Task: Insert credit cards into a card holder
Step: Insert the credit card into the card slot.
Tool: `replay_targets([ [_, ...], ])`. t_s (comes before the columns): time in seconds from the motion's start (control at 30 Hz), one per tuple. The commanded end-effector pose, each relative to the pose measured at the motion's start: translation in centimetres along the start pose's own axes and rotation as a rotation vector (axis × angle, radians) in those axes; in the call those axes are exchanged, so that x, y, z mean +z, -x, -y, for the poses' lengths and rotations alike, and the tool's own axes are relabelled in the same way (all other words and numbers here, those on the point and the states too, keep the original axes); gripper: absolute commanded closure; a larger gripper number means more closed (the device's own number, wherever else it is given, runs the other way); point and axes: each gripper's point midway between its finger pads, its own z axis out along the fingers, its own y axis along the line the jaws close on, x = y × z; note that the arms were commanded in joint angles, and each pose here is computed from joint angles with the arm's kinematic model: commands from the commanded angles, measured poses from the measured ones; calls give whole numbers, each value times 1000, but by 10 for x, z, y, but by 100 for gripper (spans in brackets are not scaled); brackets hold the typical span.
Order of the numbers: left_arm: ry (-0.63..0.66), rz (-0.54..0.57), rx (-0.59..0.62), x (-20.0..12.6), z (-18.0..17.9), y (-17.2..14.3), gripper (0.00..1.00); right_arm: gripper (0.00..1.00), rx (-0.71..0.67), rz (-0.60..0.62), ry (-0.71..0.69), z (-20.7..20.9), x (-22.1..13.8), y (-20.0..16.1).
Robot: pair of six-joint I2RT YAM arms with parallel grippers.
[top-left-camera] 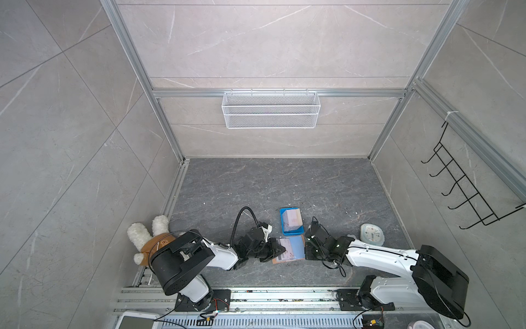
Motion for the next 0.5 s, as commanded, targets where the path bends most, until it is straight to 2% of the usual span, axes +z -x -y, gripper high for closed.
replay_targets([
  [0.0,-14,-33,-3,0,-1,-8,100,91,-1,-54,-44,10,7,-16],
  [0.47,-24,-47,6,7,1,-7,100,93,-12,-63,-27,5,6,-17],
])
